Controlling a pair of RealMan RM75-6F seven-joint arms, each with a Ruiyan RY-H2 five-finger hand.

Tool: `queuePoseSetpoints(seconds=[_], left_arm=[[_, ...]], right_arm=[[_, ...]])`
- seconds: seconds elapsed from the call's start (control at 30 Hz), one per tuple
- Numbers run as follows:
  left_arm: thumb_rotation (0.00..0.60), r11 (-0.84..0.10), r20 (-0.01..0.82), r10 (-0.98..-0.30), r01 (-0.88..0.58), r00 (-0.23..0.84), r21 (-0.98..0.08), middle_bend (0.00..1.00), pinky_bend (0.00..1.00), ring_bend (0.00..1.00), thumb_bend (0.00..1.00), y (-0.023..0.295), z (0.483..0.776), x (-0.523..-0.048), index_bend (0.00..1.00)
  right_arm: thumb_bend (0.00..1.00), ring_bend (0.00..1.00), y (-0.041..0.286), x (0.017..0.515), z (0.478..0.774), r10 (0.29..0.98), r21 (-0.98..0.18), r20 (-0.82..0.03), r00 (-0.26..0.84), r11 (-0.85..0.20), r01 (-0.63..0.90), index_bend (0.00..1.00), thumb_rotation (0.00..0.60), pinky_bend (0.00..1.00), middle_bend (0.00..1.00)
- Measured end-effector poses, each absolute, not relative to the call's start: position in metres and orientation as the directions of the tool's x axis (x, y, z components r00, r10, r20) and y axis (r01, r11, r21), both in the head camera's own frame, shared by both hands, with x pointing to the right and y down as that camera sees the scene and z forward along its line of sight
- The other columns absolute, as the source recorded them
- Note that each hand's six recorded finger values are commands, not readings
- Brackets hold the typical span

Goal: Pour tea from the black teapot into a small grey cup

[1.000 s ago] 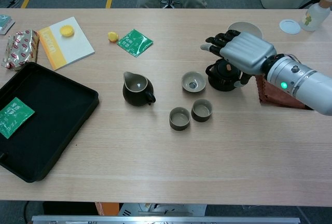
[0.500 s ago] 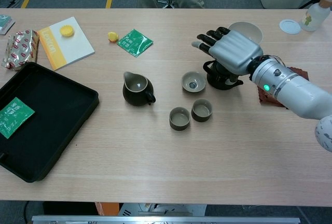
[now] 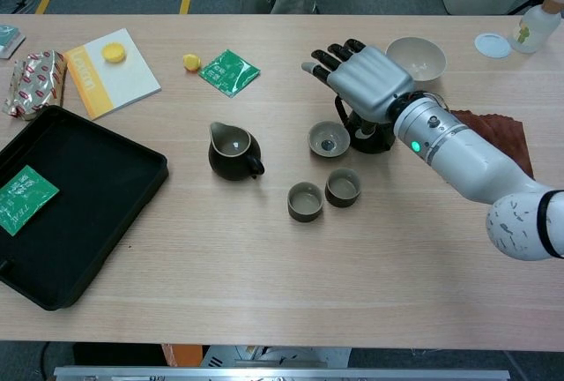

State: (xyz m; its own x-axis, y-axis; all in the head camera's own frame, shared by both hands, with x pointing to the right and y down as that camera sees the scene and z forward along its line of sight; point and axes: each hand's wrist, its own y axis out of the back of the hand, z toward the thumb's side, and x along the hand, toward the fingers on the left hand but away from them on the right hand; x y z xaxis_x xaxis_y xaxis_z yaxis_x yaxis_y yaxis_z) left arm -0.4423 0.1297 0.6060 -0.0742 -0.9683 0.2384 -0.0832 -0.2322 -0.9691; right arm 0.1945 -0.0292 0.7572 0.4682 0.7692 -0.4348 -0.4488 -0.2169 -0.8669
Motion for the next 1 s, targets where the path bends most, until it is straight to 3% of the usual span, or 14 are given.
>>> queuePoseSetpoints(seconds=[0.23, 0.43, 0.7, 1.0], left_arm=[[0.600, -0.228, 0.234, -0.969, -0.085, -0.077, -0.970, 0.22, 0.19, 0.19, 0.27, 0.130, 0.605, -0.444, 0.19], [0.600, -0.229, 0.236, -0.968, -0.084, -0.085, -0.970, 0.22, 0.19, 0.19, 0.27, 0.132, 0.605, -0.447, 0.19], [0.600, -0.227, 0.233, -0.970, -0.083, -0.075, -0.970, 0.22, 0.19, 0.19, 0.27, 0.131, 0.604, -0.443, 0.19], [0.600, -0.232, 0.238, -0.969, -0.080, -0.074, -0.969, 0.22, 0.19, 0.19, 0.27, 0.131, 0.605, -0.440, 0.19]], right_arm=[[0.00, 0.00, -0.034, 0.189, 0.758, 0.776, -0.868, -0.450, 0.442, -0.264, -0.421, 0.00, 0.600, 0.10, 0.09], [0.00, 0.13, -0.038, 0.192, 0.753, 0.763, -0.873, -0.477, 0.436, -0.356, -0.332, 0.12, 0.600, 0.16, 0.27], [0.00, 0.16, -0.056, 0.214, 0.747, 0.742, -0.854, -0.520, 0.423, -0.444, -0.271, 0.21, 0.600, 0.16, 0.31], [0.00, 0.17, -0.061, 0.238, 0.754, 0.737, -0.825, -0.562, 0.374, -0.472, -0.310, 0.21, 0.600, 0.16, 0.31]])
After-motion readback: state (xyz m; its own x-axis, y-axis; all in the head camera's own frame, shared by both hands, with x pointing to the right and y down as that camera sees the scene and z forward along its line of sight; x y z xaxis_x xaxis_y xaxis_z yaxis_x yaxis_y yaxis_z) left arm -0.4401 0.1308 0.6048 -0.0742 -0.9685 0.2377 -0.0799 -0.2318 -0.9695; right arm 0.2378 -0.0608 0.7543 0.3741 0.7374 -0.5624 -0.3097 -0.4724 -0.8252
